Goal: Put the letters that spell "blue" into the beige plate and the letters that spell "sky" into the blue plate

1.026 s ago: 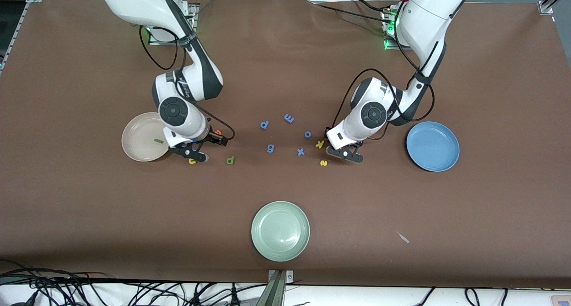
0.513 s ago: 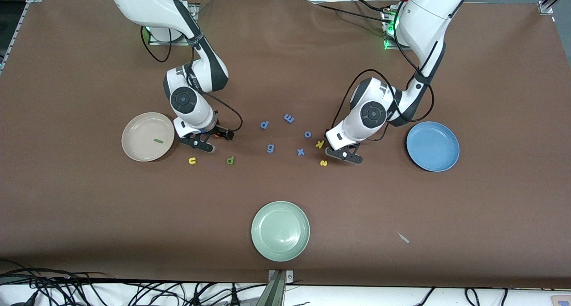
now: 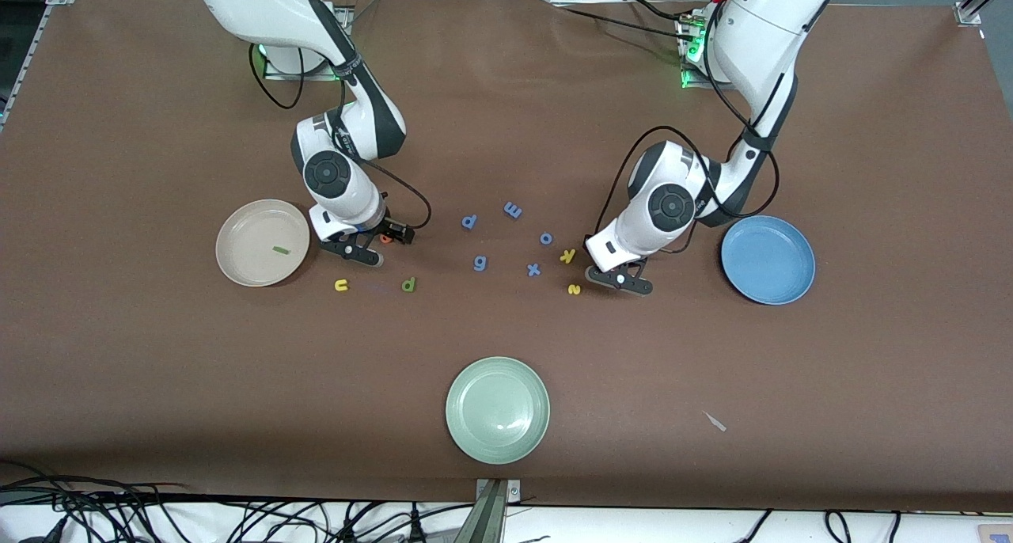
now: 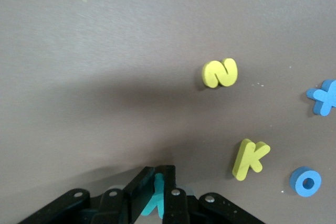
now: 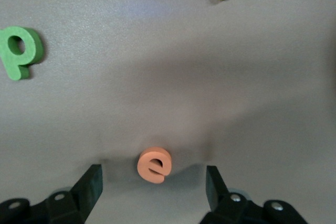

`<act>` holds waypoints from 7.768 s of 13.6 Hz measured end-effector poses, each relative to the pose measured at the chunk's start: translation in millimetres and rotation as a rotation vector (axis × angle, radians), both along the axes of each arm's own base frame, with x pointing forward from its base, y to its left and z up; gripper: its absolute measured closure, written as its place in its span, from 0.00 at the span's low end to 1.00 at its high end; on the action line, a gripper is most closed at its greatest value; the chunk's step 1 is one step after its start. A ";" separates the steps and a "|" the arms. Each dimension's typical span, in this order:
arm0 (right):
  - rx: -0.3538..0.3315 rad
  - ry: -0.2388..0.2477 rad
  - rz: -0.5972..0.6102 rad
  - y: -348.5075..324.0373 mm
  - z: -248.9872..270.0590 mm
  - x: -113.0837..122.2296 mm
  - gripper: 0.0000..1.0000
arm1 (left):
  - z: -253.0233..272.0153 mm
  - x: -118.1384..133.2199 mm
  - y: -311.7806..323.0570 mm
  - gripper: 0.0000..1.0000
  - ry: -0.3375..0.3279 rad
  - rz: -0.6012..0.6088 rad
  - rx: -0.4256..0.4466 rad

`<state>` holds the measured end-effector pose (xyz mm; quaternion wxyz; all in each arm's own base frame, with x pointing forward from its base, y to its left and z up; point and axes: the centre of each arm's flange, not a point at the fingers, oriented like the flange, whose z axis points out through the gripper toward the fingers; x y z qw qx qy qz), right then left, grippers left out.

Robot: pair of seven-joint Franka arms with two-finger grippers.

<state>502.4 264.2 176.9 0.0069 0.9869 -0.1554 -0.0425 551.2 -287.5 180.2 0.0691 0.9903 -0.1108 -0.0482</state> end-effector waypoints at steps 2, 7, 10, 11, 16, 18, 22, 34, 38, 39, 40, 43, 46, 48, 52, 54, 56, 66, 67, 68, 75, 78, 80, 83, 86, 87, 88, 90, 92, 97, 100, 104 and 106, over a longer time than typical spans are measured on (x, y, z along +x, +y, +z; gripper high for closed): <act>0.003 -0.008 0.000 -0.2 -0.3 0.1 0.27 | 29.9 10.8 22.7 0.85 0.037 0.015 0.013; 0.005 -0.016 0.001 -1.1 -1.5 -0.4 0.35 | 93.4 21.7 159.5 0.85 0.056 -0.099 -0.008; 0.006 -0.017 0.001 -1.2 -1.9 -0.8 0.50 | 77.4 5.0 246.2 0.85 0.079 -0.188 -0.041; 0.008 -0.020 0.002 -0.6 -1.1 -0.6 0.57 | 71.4 0.2 260.3 0.85 0.088 -0.206 -0.050; 0.010 -0.022 0.007 0.1 -0.3 -0.6 0.71 | 65.1 -5.2 260.6 0.75 0.091 -0.259 -0.041; 0.010 -0.022 0.007 0.1 -0.2 -0.6 0.71 | 65.7 -4.0 260.0 0.72 0.081 -0.261 -0.039; -0.014 0.043 0.022 -6.7 10.4 11.3 0.71 | 67.6 -1.9 249.6 0.66 0.066 -0.273 -0.042; -0.028 0.210 0.268 -216.9 55.5 69.2 0.64 | 4.0 -45.8 -30.4 0.24 -0.003 -0.169 -0.296; -0.024 0.196 0.306 -198.3 59.6 73.4 0.25 | 6.9 -37.0 -61.4 0.34 -0.028 -0.200 -0.316; -0.020 0.179 0.329 -184.8 65.7 76.9 0.16 | 7.0 -35.7 -62.2 0.38 -0.042 -0.215 -0.306; -0.015 0.162 0.355 -169.7 71.6 80.3 0.04 | 7.9 -33.9 -62.6 0.38 -0.066 -0.245 -0.277; 0.001 0.090 0.435 -120.4 78.0 89.3 0.00 | 13.6 -29.1 -70.2 0.48 -0.121 -0.310 -0.131; 0.000 0.049 0.483 -88.2 62.8 98.2 0.00 | 11.8 -26.2 -78.9 0.45 -0.136 -0.285 -0.080; -0.011 0.032 0.493 -81.4 46.6 106.5 0.00 | 2.2 -29.6 -81.3 0.36 -0.121 -0.281 -0.075; -0.028 0.016 0.498 -80.2 20.0 114.2 0.00 | -12.7 -31.1 -80.2 0.35 -0.109 -0.278 -0.070; -0.031 0.009 0.499 -80.2 14.5 114.9 0.00 | -13.2 -30.1 -79.0 0.50 -0.109 -0.276 -0.068; -0.032 0.006 0.500 -79.9 13.2 115.1 0.00 | -13.6 -30.1 -78.9 0.56 -0.109 -0.276 -0.068; -0.023 0.005 0.519 -67.8 0.0 110.7 0.40 | 43.9 30.5 9.0 0.73 -0.106 -0.194 -0.055; -0.020 0.002 0.519 -66.7 1.6 111.3 0.48 | 59.8 38.4 37.9 0.73 -0.087 -0.197 -0.050; -0.020 0.000 0.520 -66.1 2.4 111.8 0.63 | 72.4 43.3 70.3 0.73 -0.076 -0.209 -0.048; -0.018 0.015 0.510 -71.4 4.8 114.5 0.73 | 54.0 -3.3 273.6 0.73 0.037 -0.376 -0.054; -0.007 0.096 0.487 -90.2 22.3 125.3 0.73 | 42.2 -14.8 286.4 0.58 0.069 -0.415 -0.022; 0.002 0.145 0.484 -109.0 41.4 128.6 0.73 | 44.1 -13.0 281.2 0.39 0.061 -0.415 -0.020; 0.010 0.191 0.505 -149.3 63.2 126.6 0.73 | 54.1 -5.6 258.2 0.37 0.031 -0.408 -0.034; 0.026 0.244 0.542 -195.8 56.1 106.0 0.73 | 65.7 -2.4 166.7 0.37 -0.030 -0.311 -0.133; 0.030 0.250 0.546 -206.6 48.7 97.0 0.73 | 65.8 -5.5 129.1 0.37 -0.046 -0.276 -0.159; 0.032 0.249 0.550 -212.9 40.8 89.0 0.73 | 64.4 -9.0 91.4 0.37 -0.057 -0.247 -0.180; 0.036 0.253 0.552 -214.6 34.1 79.7 0.57 | 59.8 -10.4 28.2 0.37 -0.066 -0.228 -0.203; 0.052 0.229 0.544 -205.9 44.8 81.6 0.40 | 52.6 -2.3 -10.2 0.38 -0.069 -0.224 -0.221; 0.148 0.120 0.538 -143.3 75.3 97.2 0.00 | 39.3 27.6 -40.4 0.38 -0.126 -0.221 -0.255; 0.128 0.042 0.486 -85.5 69.8 101.4 0.00 | 31.0 36.8 -44.3 0.40 -0.151 -0.241 -0.244; 0.089 -0.012 0.399 -11.8 47.2 95.4 0.00 | 20.7 36.6 -48.3 0.40 -0.169 -0.305 -0.210; 0.082 -0.018 0.367 6.9 40.0 96.4 0.00 | 14.7 36.5 -48.6 0.40 -0.186 -0.344 -0.179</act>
